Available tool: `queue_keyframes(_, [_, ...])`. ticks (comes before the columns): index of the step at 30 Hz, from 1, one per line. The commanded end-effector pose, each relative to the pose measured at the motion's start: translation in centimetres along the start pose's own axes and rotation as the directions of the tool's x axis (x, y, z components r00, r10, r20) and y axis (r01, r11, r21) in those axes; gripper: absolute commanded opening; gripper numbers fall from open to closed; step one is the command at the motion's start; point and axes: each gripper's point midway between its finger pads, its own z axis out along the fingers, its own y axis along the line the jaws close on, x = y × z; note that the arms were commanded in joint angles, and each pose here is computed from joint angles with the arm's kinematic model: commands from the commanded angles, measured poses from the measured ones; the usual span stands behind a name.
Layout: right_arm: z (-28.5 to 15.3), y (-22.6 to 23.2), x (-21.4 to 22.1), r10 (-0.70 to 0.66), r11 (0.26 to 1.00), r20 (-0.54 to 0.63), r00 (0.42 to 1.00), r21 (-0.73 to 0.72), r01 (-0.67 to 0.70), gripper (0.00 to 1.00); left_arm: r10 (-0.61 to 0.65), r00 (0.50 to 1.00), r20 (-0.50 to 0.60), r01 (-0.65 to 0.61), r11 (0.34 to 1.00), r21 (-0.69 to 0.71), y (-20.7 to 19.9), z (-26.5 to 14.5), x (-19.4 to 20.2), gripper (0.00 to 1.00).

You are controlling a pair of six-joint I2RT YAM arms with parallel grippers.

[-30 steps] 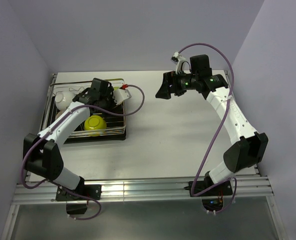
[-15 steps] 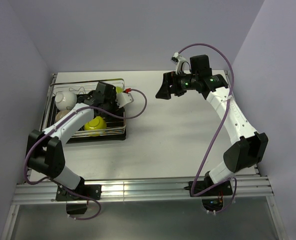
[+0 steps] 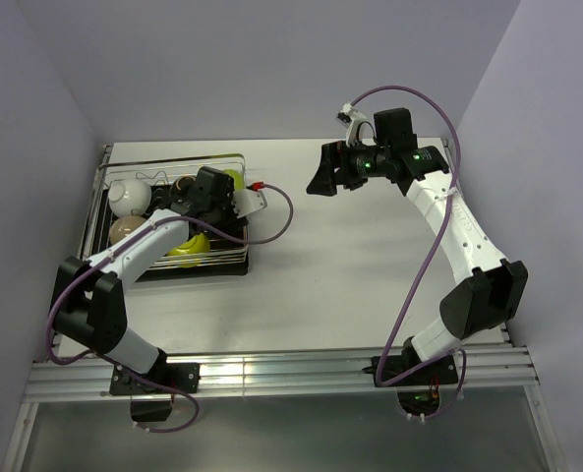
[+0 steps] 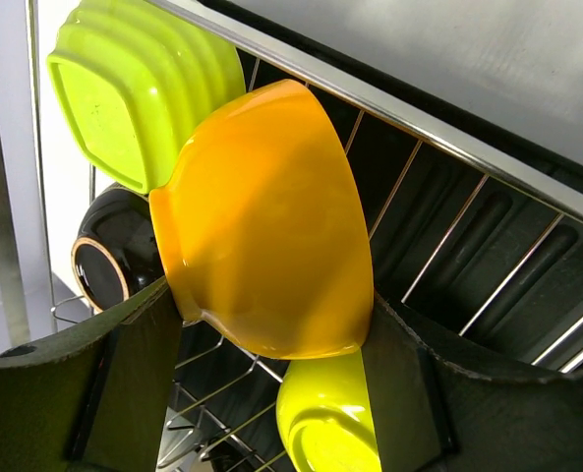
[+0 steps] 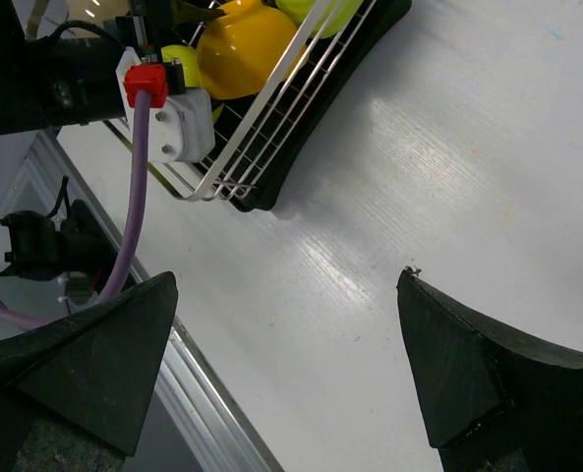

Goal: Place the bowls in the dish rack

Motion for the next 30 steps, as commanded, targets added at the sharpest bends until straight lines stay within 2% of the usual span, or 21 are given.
queue_keyframes(1, [-0.2, -0.4, -0.7, -0.016, 1.0, 0.014, 1.0, 0.014, 0.015, 1.0, 0.029, 0.999, -0.02, -0.03, 0.998, -0.046, 0.7, 0.6, 0.6, 0.07])
queue_keyframes(3, [-0.2, -0.4, -0.7, -0.016, 1.0, 0.01, 1.0, 0.013, 0.016, 1.0, 0.041, 0.999, -0.026, -0.042, 0.998, -0.04, 0.3, 0.6, 0.8, 0.14])
queue_keyframes(4, [-0.2, -0.4, -0.7, -0.012, 1.0, 0.008, 1.0, 0.015, 0.012, 1.0, 0.046, 0.999, -0.027, -0.047, 0.998, -0.038, 0.3, 0.6, 0.8, 0.25])
queue_keyframes(6, [-0.2, -0.4, -0.7, -0.013, 1.0, 0.006, 1.0, 0.015, 0.013, 1.0, 0.05, 0.998, -0.028, -0.051, 0.998, -0.029, -0.1, 0.6, 0.9, 0.34])
queue_keyframes(7, [-0.2, -0.5, -0.7, -0.013, 1.0, 0.004, 1.0, 0.018, 0.013, 1.0, 0.053, 0.998, -0.027, -0.054, 0.998, -0.028, -0.1, 0.6, 0.8, 0.45])
queue_keyframes(9, [-0.3, -0.6, -0.7, -0.013, 1.0, 0.005, 1.0, 0.022, 0.013, 1.0, 0.056, 0.998, -0.02, -0.056, 0.998, -0.023, -0.2, 0.4, 0.7, 0.52])
queue_keyframes(10, [-0.2, -0.6, -0.7, -0.012, 1.0, 0.002, 1.0, 0.021, 0.012, 1.0, 0.058, 0.998, -0.02, -0.058, 0.998, -0.019, -0.3, 0.4, 0.7, 0.62])
queue_keyframes(13, [-0.2, -0.6, -0.7, -0.011, 1.0, 0.001, 1.0, 0.023, 0.011, 1.0, 0.063, 0.998, -0.007, -0.063, 0.998, -0.007, -0.4, 0.0, 0.3, 0.74])
queue_keyframes(15, [-0.2, -0.6, -0.7, -0.012, 1.0, -0.002, 1.0, 0.025, 0.013, 1.0, 0.065, 0.998, -0.003, -0.065, 0.998, 0.003, -0.4, -0.3, 0.2, 0.77])
queue_keyframes(16, [-0.1, -0.6, -0.7, -0.01, 1.0, -0.003, 1.0, 0.025, 0.01, 1.0, 0.065, 0.998, -0.004, -0.065, 0.998, 0.005, -0.5, -0.3, 0.2, 0.9])
queue_keyframes(19, [-0.1, -0.6, -0.6, -0.009, 1.0, -0.002, 1.0, 0.02, 0.009, 1.0, 0.058, 0.998, -0.001, -0.058, 0.998, 0.016, -0.6, -0.6, 0.0, 0.97])
queue_keyframes(30, [-0.1, -0.6, -0.5, -0.01, 1.0, -0.003, 1.0, 0.019, 0.01, 1.0, 0.029, 0.997, 0.065, -0.032, 0.999, 0.04, 0.0, -3.2, -1.9, 0.99])
